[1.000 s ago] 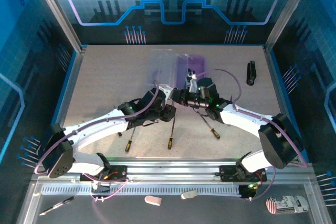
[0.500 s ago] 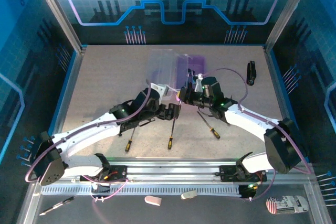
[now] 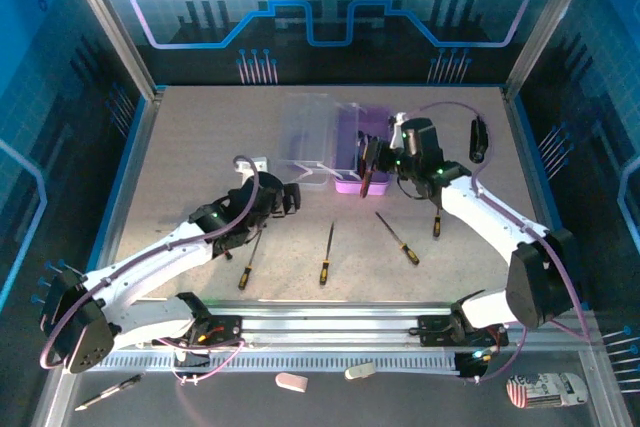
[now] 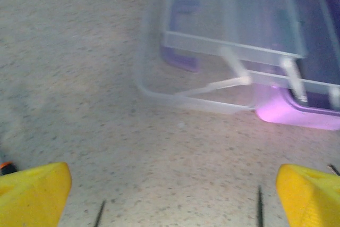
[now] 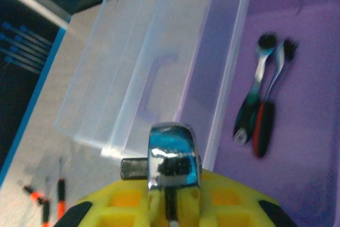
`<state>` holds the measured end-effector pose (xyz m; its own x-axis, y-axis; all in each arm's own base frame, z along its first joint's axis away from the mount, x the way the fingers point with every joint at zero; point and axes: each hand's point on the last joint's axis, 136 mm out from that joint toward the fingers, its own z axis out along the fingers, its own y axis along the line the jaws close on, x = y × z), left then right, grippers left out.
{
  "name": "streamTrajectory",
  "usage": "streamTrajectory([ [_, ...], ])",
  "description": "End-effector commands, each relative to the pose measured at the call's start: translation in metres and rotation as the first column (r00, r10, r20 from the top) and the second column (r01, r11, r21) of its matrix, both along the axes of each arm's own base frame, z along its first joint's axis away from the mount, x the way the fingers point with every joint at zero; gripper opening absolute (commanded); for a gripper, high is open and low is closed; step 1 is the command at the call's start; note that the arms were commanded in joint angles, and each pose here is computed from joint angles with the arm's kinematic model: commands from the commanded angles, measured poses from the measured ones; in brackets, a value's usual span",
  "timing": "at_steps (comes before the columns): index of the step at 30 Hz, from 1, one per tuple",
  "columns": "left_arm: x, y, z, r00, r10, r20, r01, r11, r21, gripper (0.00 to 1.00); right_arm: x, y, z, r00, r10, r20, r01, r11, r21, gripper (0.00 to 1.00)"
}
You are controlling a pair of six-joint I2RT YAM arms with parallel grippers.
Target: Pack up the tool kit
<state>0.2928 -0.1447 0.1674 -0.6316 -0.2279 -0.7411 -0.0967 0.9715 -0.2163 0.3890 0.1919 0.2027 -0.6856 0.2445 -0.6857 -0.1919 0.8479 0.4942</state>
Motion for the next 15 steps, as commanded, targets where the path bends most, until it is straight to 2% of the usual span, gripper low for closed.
streamTrajectory([
  [1,-0.009,0.022,-0.005,0.996,0.090,-0.029,-0.090,0.996,0.004,0.99,0.021,-0.015,0.002,0.998,-0.035,0.043,0.040,0.989,-0.145,0.08],
  [7,-0.012,0.026,-0.001,0.996,0.090,-0.017,-0.090,0.996,-0.012,0.99,0.066,-0.025,0.002,0.994,-0.082,0.071,0.101,0.944,-0.315,0.07],
  [15,-0.023,0.042,0.007,0.995,0.099,-0.026,-0.099,0.995,0.019,0.99,0.116,-0.032,-0.043,0.989,-0.148,0.029,0.145,0.879,-0.454,0.07],
])
